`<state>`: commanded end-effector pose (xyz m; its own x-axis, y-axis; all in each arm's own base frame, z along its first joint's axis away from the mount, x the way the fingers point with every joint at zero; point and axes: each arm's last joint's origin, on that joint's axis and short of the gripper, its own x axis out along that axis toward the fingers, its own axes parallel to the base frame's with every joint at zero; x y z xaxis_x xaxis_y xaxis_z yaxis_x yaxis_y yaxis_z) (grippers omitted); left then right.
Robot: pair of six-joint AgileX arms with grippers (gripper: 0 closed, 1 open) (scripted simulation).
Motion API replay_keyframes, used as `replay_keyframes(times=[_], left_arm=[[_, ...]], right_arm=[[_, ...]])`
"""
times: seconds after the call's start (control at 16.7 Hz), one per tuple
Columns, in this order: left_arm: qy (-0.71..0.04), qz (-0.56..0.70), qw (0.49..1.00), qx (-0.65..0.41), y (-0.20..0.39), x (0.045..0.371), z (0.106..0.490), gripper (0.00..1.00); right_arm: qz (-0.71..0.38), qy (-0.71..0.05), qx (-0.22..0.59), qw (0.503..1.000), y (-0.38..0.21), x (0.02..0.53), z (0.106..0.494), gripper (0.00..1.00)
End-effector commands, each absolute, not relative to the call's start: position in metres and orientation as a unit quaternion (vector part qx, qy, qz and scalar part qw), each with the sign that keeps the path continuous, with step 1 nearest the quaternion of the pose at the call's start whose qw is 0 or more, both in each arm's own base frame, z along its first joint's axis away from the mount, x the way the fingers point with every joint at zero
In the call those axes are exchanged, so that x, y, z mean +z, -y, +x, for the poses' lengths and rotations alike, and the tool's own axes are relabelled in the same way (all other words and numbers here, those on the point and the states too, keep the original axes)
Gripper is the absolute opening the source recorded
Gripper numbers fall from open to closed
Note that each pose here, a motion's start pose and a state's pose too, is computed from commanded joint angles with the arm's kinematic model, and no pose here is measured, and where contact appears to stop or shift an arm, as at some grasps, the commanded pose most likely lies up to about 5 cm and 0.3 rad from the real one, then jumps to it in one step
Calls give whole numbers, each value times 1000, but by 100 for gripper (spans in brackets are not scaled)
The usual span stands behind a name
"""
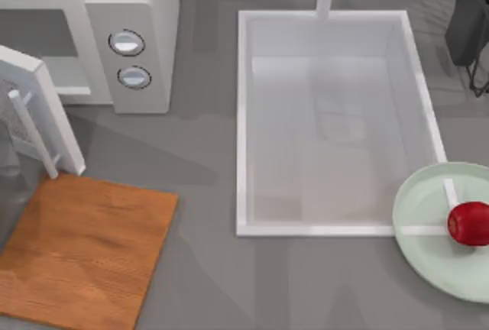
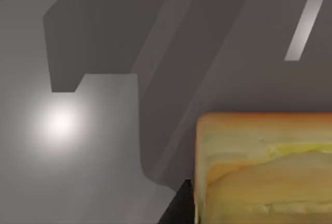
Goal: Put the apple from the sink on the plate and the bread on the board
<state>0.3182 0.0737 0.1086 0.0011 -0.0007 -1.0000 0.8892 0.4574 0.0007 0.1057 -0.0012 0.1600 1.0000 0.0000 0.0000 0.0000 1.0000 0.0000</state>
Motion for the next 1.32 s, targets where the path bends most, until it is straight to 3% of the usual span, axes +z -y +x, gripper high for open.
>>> replay_keyframes(times=[0.24, 0.96, 1.32], left_arm=[[-604, 367, 606, -365, -74, 123, 317, 0], [-605, 366, 604, -367, -73, 209, 317, 0], [-604, 366, 604, -369, -73, 212, 317, 0]], right_arm=[[0, 0, 0, 1000, 1, 160, 106, 100], [0, 0, 0, 1000, 1, 160, 106, 100], [0, 0, 0, 1000, 1, 160, 106, 100]])
